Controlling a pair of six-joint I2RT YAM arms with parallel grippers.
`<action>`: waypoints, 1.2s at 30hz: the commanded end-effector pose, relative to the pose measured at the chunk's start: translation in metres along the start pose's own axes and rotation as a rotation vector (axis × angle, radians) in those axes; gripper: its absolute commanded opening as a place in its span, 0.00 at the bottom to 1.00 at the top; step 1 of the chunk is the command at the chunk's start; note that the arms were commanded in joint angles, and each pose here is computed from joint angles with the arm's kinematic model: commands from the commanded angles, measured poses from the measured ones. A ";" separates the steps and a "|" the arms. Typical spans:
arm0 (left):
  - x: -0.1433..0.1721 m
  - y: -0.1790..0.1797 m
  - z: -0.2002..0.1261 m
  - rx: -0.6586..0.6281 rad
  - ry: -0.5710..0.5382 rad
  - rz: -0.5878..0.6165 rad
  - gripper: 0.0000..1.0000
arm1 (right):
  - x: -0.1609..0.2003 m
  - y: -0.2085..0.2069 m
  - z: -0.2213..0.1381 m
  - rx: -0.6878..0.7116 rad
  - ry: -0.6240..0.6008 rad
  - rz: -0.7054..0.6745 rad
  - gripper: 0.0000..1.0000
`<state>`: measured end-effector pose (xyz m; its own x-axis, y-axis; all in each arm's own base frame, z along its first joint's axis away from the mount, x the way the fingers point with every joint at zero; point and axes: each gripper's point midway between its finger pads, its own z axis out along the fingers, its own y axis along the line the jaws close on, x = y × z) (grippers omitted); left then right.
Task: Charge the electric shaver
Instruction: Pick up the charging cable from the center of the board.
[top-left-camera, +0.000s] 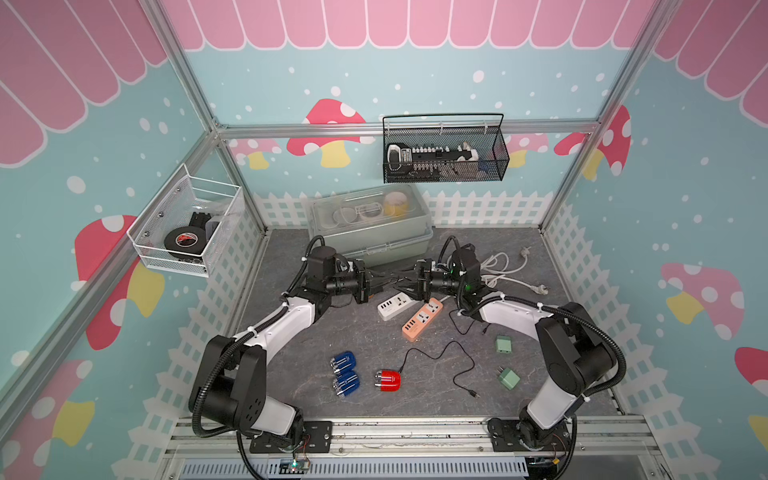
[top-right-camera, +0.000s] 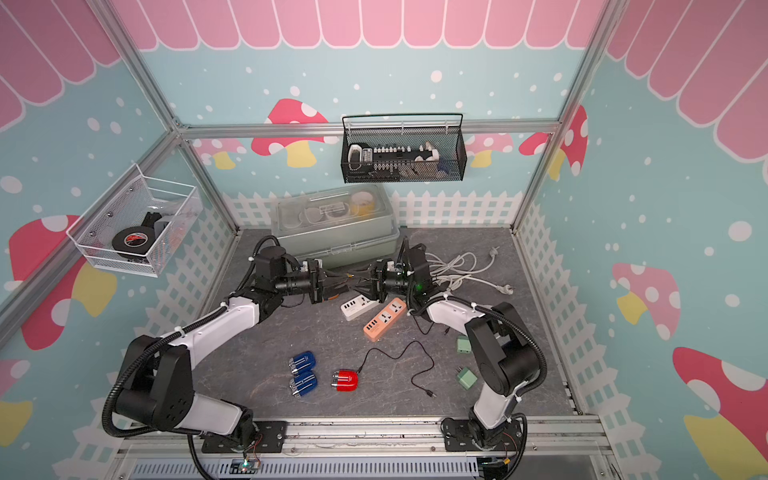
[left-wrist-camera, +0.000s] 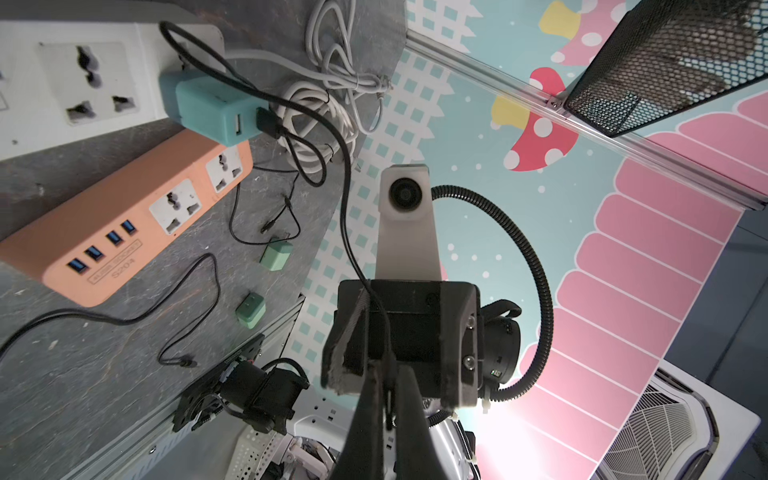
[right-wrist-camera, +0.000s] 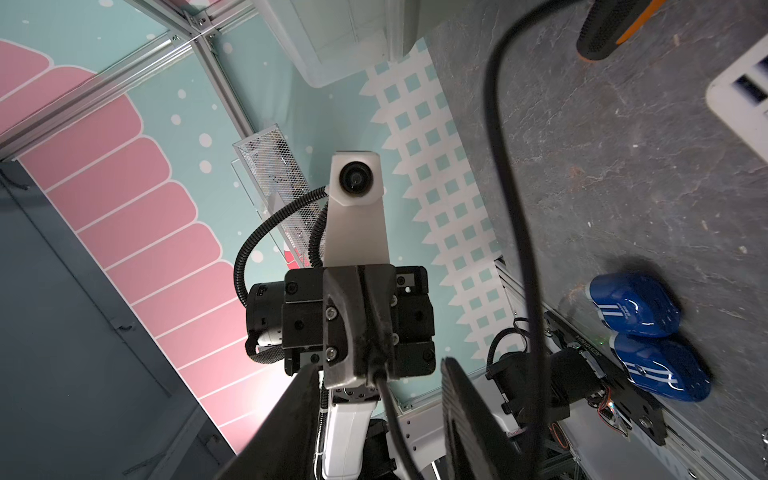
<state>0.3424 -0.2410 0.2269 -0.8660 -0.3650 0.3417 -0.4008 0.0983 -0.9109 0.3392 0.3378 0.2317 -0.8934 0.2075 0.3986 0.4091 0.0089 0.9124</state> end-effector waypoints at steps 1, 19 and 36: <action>0.007 -0.005 -0.003 -0.002 0.036 0.023 0.00 | 0.009 0.012 -0.011 -0.036 0.020 -0.029 0.43; 0.004 -0.005 0.004 -0.004 0.042 0.029 0.00 | 0.007 -0.001 -0.002 -0.009 0.084 0.030 0.24; 0.005 -0.004 0.008 -0.003 0.052 0.024 0.00 | -0.001 0.005 0.009 -0.031 0.080 0.040 0.16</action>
<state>0.3396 -0.2453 0.2195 -0.8743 -0.3391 0.3473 -0.4062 0.1195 -0.9060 0.3415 0.3389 0.2221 -0.8905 0.1521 0.4289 0.4347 0.0060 0.9005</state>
